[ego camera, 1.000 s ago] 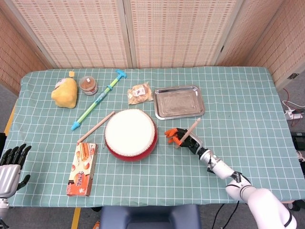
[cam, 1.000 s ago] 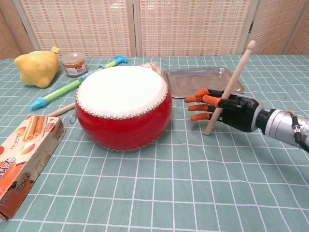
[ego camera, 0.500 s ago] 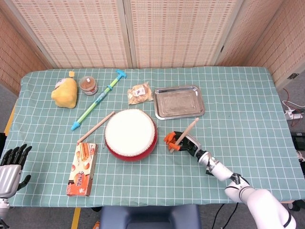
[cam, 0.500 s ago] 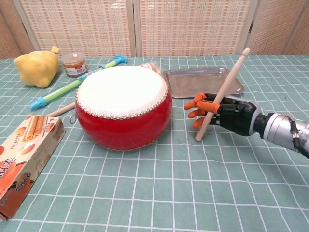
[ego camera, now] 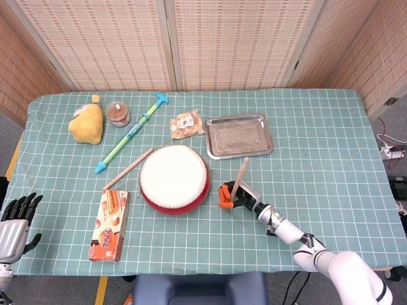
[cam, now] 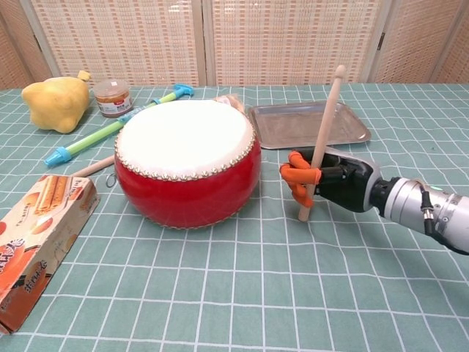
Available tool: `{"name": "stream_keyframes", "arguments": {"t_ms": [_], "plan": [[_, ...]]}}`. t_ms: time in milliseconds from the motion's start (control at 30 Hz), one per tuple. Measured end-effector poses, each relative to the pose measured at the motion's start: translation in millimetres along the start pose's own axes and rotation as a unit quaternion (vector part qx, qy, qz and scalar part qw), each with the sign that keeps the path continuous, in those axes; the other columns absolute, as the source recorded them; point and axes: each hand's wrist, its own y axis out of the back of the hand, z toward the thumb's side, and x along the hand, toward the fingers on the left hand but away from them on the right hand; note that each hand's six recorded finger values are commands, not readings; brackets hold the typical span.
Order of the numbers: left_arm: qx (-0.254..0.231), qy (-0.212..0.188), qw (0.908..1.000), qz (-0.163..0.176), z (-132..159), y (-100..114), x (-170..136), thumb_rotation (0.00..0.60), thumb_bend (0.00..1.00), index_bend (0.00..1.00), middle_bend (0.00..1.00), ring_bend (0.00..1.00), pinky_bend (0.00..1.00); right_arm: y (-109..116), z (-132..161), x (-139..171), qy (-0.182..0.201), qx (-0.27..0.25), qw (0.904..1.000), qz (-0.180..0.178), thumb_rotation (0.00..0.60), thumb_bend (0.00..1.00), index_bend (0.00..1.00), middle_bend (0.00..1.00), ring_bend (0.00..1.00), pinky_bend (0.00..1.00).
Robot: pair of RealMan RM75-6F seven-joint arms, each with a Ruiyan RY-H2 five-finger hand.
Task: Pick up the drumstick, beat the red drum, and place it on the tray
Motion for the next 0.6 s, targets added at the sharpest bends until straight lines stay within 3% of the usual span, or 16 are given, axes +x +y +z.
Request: {"name": "stream_keyframes", "arguments": {"t_ms": [200,267,433,600], "plan": [[0.000,0.002,1.0000,-0.001,-2,-2,0,0.600,0.24,0.00,0.00,0.00,0.00,-4,2,-2,0.009,-0.002,0.9999,-0.009,0.600,0.00,1.00,0.90,0.99,1.00],[0.001,0.002,1.0000,0.000,-2,-2,1,0.600,0.24,0.00,0.00,0.00,0.00,-4,4,-1,0.014,-0.002,0.9998,-0.012,0.600,0.07,1.00,0.94,1.00,1.00],[0.003,0.001,1.0000,0.001,-2,-2,1,0.600,0.24,0.00,0.00,0.00,0.00,-6,8,1,0.023,0.000,0.9996,-0.018,0.600,0.58,1.00,0.99,1.00,1.00],[0.004,-0.001,1.0000,0.001,-1,-1,2,0.600,0.25,0.00,0.00,0.00,0.00,-5,11,3,0.029,-0.002,0.9993,-0.024,0.600,0.81,1.00,1.00,1.00,1.00]]}}
